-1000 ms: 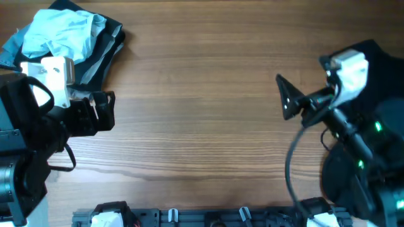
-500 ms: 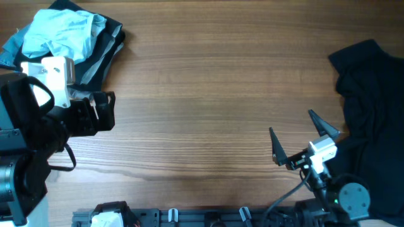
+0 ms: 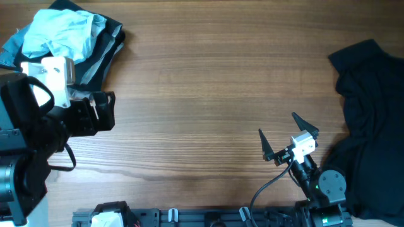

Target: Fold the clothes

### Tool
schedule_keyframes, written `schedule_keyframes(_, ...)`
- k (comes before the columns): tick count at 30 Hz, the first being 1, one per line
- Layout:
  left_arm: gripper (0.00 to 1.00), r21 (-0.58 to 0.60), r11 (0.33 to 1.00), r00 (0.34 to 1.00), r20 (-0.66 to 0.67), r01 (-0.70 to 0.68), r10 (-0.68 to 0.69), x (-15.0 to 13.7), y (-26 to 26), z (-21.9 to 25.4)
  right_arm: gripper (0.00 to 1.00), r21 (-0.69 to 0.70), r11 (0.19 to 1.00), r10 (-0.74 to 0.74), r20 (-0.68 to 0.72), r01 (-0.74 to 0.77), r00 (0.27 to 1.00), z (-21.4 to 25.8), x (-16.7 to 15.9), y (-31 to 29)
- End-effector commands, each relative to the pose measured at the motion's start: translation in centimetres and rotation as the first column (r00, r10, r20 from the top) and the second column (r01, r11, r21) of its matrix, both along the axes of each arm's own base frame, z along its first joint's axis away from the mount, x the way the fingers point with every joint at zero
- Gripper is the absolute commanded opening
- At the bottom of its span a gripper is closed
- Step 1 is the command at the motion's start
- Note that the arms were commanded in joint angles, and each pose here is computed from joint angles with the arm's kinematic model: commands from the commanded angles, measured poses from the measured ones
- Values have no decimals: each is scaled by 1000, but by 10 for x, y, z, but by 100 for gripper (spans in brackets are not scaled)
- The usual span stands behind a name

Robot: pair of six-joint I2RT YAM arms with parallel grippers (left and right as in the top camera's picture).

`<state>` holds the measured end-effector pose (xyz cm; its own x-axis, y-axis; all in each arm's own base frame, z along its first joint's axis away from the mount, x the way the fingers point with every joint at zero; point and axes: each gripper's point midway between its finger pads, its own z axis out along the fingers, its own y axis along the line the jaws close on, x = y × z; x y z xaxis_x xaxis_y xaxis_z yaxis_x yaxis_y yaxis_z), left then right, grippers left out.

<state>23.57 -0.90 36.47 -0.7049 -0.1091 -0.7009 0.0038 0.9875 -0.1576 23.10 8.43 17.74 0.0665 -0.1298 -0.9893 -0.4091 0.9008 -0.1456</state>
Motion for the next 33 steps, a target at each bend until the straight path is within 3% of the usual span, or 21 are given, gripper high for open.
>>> schedule_keyframes(1,100,-2,1000,1000,4,-6,6,0,0,1,100,-8,1000,19,24,-19,1000,4,-2,3)
schedule_keyframes(17,100,0,1000,1000,-6,16,-16,-6,-5,0,100,-7,1000,19,24,-19,1000,4,-2,3)
schedule_keyframes(20,100,41,999,977,213,-19,10,12,3,34,100,-7,1000,19,24,-19,1000,4,-2,3)
schedule_keyframes(23,100,56,997,909,416,-46,19,21,6,52,100,-7,1000,19,24,-19,1000,4,-2,3)
schedule_keyframes(26,100,64,992,781,622,-106,44,18,14,59,100,-7,1000,19,24,-19,1000,4,-2,3)
schedule_keyframes(28,100,60,990,723,689,-127,51,8,18,46,100,-7,1000,19,24,-19,1000,4,-2,3)
schedule_keyframes(33,100,60,988,712,700,-141,60,-12,19,-25,100,-7,1000,19,24,-19,1000,4,-2,3)
